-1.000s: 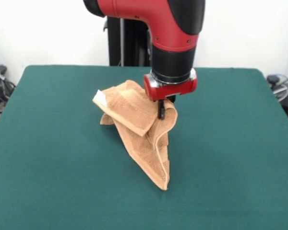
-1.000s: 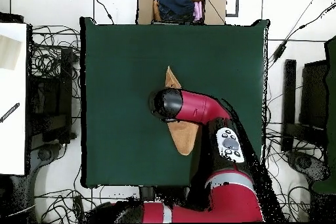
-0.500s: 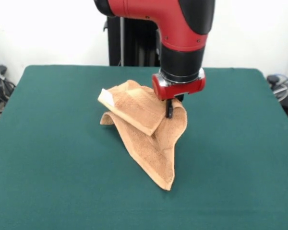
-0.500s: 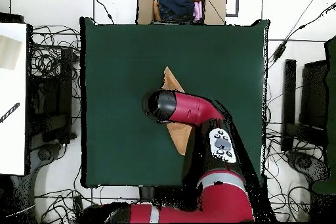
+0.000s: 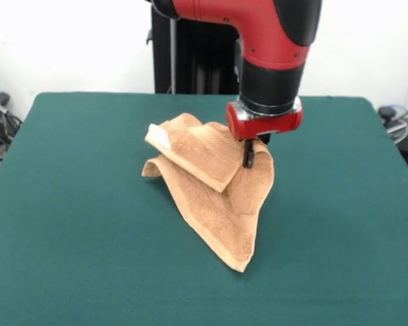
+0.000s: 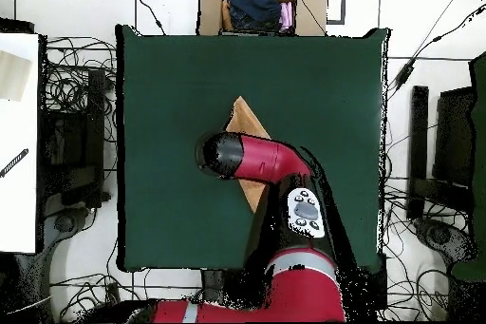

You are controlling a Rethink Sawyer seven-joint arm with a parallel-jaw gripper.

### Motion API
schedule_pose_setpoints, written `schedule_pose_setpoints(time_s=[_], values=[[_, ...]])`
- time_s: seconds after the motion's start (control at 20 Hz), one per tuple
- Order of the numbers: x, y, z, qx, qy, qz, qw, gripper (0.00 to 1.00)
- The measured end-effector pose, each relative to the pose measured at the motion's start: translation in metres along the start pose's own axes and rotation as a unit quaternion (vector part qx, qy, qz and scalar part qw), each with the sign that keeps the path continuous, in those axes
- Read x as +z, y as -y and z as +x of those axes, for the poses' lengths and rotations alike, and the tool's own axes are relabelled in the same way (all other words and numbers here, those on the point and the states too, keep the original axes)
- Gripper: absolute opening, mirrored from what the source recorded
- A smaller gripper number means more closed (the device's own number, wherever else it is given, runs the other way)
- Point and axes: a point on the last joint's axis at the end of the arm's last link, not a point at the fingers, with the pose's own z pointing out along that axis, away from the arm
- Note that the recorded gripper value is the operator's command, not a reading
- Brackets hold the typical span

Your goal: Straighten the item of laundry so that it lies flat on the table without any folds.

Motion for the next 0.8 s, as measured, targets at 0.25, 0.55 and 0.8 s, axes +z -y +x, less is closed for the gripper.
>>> schedule_pose_setpoints(time_s=[0.25, 0.55, 0.8], values=[[0.002, -0.020, 0.000, 0.011, 0.002, -0.002, 0.9999, 0.00], [0.006, -0.048, 0.001, 0.019, 0.004, -0.003, 0.9998, 0.00], [0.008, -0.064, 0.002, 0.027, 0.009, 0.003, 0.9996, 0.00]])
